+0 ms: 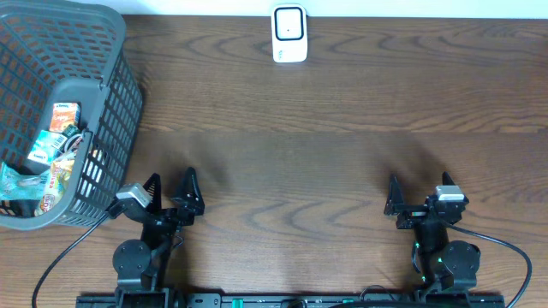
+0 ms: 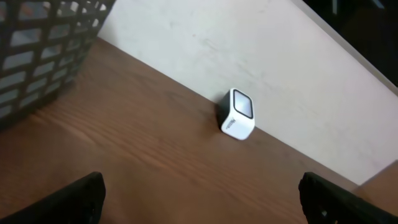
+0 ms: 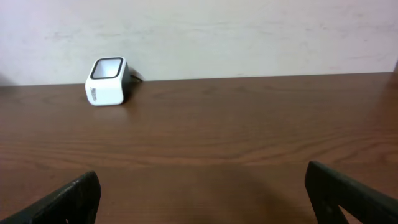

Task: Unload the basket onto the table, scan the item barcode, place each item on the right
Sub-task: 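Raise the left gripper and swing it toward the grey basket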

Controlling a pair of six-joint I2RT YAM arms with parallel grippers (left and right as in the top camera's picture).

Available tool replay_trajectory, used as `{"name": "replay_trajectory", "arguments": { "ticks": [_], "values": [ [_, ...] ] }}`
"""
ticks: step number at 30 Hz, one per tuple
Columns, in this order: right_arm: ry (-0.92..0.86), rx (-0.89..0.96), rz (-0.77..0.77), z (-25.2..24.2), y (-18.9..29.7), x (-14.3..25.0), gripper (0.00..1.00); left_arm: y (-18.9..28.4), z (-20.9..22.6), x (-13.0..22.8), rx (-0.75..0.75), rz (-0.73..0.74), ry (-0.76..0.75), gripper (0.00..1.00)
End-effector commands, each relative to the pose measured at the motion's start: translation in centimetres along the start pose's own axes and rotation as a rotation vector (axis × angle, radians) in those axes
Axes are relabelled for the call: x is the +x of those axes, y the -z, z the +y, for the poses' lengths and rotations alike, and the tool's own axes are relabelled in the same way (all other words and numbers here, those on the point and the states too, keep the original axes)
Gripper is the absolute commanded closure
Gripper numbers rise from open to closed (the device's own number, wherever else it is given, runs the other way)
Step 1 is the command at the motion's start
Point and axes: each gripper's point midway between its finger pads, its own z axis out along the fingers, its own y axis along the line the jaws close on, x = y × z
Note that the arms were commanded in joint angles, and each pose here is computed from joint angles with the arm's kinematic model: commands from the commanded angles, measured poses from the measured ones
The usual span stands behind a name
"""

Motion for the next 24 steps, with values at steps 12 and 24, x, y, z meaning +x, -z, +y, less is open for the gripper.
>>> {"name": "replay_trajectory", "arguments": {
  "ticks": [12, 24],
  "values": [
    [-0.011, 0.016, 0.005, -0.3, 0.0, 0.2, 0.01, 2.2, -6.3, -7.6, 0.124, -0.120, -0.015, 0.02],
    [-0.011, 0.016, 0.005, -0.3, 0.0, 0.2, 0.01, 2.0, -13.6, -10.4, 0.227, 0.216, -0.062, 0.02]
  ]
}}
